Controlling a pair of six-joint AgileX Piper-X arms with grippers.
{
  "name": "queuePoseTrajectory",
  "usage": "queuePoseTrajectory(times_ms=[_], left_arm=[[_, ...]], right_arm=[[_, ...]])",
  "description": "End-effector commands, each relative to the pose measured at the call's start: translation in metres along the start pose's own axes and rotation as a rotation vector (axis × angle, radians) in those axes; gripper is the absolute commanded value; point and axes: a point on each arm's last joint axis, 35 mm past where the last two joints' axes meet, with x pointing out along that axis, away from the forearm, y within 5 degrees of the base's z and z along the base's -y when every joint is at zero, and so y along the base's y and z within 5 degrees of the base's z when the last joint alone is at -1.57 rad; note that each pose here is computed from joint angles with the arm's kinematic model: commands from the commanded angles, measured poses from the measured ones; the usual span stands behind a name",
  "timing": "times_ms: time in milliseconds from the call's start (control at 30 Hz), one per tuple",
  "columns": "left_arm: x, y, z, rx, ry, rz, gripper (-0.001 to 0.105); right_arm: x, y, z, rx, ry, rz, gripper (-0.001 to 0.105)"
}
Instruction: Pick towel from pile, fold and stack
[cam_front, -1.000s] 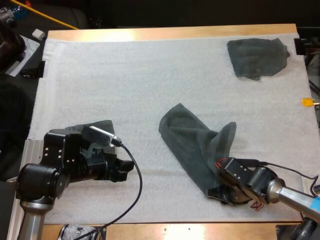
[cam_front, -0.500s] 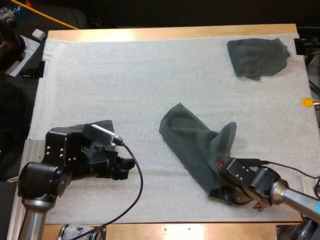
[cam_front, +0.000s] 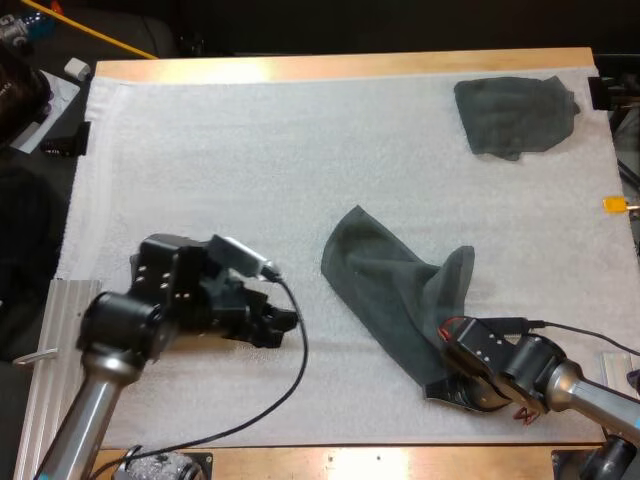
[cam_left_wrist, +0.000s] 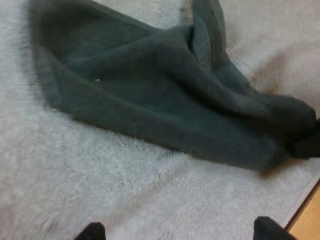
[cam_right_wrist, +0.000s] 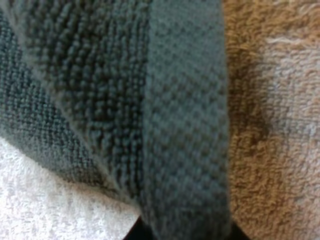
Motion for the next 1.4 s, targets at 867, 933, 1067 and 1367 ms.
queuePoseTrajectory(times_ms=[867,933,1067,1367], left_arm=[[0.169,0.056,0.039,-0.042,0.219,0.037,0.058],[0.174,0.058,0.043,-0.039,0.219,0.044,0.058],[0.182,0.061,0.054,-0.033,0.221,0.063,0.058],[0.200,0.067,0.051,-0.088,0.242,0.013,0.058]], right_arm=[[-0.003,-0.001,0.000,0.028,-0.010,-0.010,0.000],[-0.003,0.000,-0.001,0.028,-0.007,-0.009,0.000],[-0.003,0.000,-0.001,0.033,-0.010,-0.008,0.000],[-0.004,0.001,0.001,0.033,-0.028,0.003,0.000]])
